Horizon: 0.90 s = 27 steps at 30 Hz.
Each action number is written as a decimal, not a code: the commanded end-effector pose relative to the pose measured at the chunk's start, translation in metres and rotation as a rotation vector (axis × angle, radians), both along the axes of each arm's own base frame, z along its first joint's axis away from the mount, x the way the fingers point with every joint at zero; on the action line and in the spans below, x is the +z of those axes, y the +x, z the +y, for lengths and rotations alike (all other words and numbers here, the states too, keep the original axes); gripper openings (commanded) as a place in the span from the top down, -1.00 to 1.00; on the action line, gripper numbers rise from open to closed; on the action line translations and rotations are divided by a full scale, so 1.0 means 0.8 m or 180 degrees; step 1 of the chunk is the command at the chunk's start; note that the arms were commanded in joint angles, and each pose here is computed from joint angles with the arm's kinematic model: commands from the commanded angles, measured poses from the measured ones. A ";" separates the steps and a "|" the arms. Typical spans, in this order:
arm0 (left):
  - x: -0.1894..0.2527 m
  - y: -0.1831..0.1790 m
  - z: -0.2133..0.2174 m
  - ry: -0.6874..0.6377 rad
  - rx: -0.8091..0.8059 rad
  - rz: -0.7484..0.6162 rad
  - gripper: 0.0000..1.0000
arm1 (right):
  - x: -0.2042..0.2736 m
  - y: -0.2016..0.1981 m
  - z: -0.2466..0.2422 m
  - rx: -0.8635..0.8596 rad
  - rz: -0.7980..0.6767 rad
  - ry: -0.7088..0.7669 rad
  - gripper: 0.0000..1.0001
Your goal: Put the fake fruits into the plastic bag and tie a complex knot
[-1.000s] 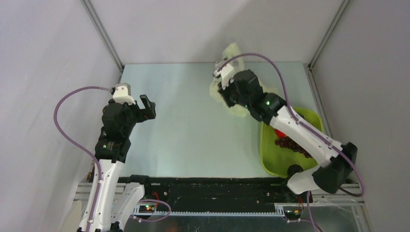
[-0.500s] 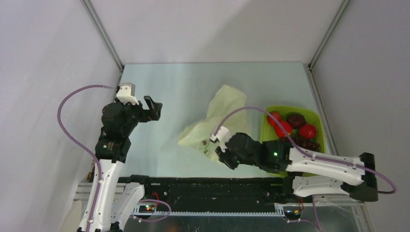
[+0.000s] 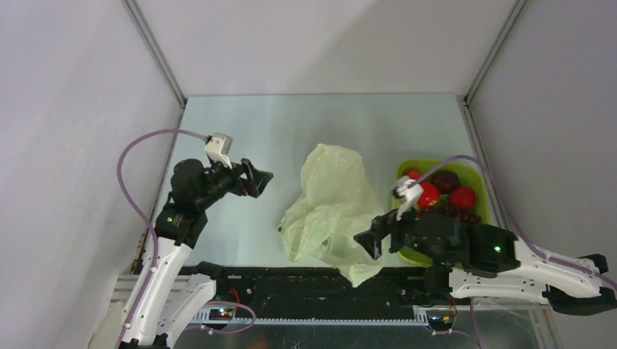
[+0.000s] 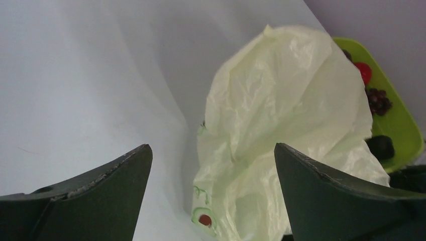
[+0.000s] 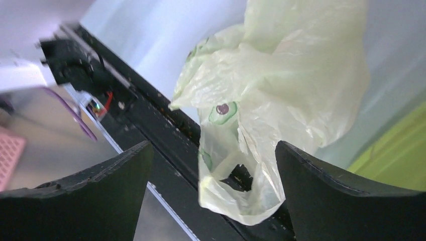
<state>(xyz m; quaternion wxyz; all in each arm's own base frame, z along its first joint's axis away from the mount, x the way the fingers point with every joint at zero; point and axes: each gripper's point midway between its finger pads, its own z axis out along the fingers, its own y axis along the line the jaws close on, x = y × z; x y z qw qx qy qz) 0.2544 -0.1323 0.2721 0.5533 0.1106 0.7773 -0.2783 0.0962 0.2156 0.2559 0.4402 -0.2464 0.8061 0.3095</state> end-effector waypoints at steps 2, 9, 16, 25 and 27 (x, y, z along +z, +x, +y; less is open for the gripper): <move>-0.040 -0.037 -0.030 -0.0296 -0.0161 0.0368 -0.97 | 0.000 0.023 -0.054 -0.0977 0.0307 0.0354 -0.96; -0.104 -0.088 -0.065 -0.0337 -0.0321 0.0750 -0.97 | -0.054 0.025 -0.084 -0.1539 0.0595 -0.0161 -0.97; -0.185 -0.130 -0.106 -0.0164 -0.0598 0.1182 -0.97 | -0.075 0.026 -0.072 -0.1674 0.0674 -0.0400 -0.97; -0.221 -0.150 -0.143 0.0118 -0.0824 0.1159 -0.62 | -0.085 0.028 -0.062 -0.1717 0.0680 -0.0488 -0.95; -0.222 -0.151 -0.145 0.0219 -0.0814 0.1115 -0.55 | -0.086 0.027 -0.062 -0.1715 0.0697 -0.0453 -0.95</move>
